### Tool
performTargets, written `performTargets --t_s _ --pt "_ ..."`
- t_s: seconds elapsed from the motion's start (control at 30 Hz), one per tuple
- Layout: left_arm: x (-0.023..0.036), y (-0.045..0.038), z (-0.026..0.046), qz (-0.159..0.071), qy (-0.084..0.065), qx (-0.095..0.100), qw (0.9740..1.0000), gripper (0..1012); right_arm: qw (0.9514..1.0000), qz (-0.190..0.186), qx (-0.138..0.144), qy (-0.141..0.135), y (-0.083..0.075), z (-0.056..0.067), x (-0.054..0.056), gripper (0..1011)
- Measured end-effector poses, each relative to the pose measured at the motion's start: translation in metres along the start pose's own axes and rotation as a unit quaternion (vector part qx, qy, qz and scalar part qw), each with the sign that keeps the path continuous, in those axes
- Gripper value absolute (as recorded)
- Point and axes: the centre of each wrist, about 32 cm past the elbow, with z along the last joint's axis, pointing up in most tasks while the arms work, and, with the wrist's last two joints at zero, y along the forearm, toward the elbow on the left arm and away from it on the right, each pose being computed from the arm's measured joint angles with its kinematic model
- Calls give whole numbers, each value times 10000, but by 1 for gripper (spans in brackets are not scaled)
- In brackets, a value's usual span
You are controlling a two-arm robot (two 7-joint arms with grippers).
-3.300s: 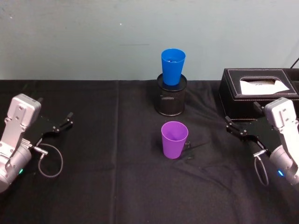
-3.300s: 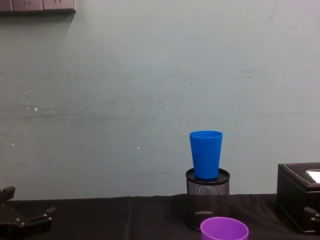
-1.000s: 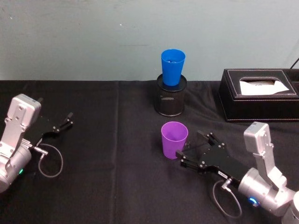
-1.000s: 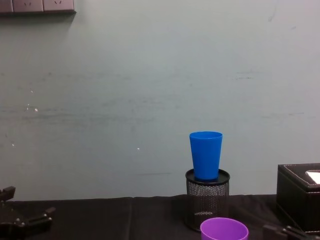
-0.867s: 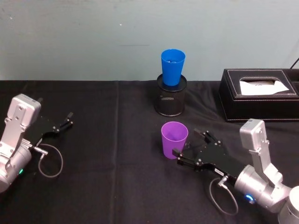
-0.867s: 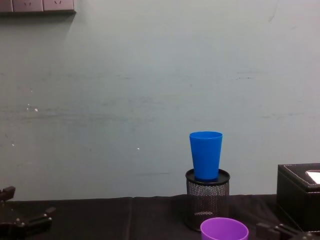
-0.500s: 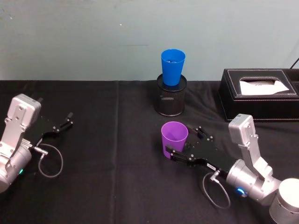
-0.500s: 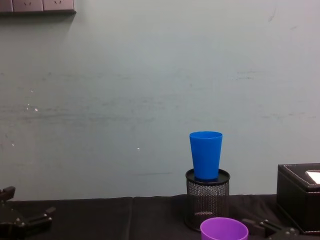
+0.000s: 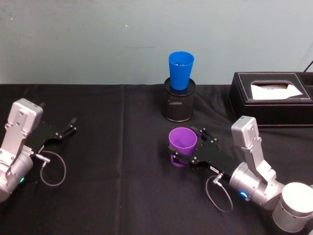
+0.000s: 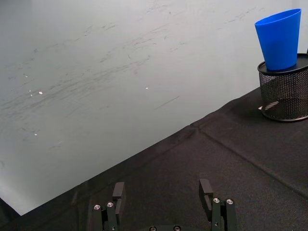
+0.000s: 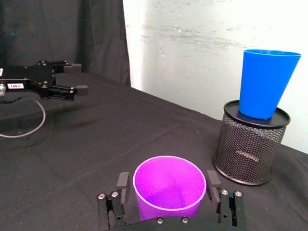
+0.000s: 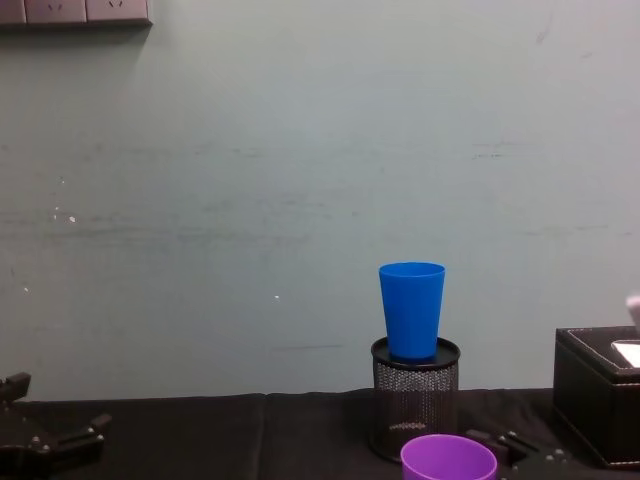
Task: Pick up one cup with a gripper and tap it against the other cup.
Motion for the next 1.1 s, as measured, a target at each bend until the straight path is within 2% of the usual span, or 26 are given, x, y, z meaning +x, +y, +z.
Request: performTargets --t_s 0.57,0.8,0.87,1.1 --pt "0 0 0 0 0 0 10000 1000 10000 3 6 32 19 -18 -4 994" --pt "0 0 0 0 0 0 10000 1000 10000 1 8 30 17 -16 -5 883" --pt "0 0 0 1 0 0 10000 1000 10000 1 8 30 17 -16 -6 807" --pt "0 0 0 0 0 0 10000 1000 10000 -1 10 32 15 -16 -6 762"
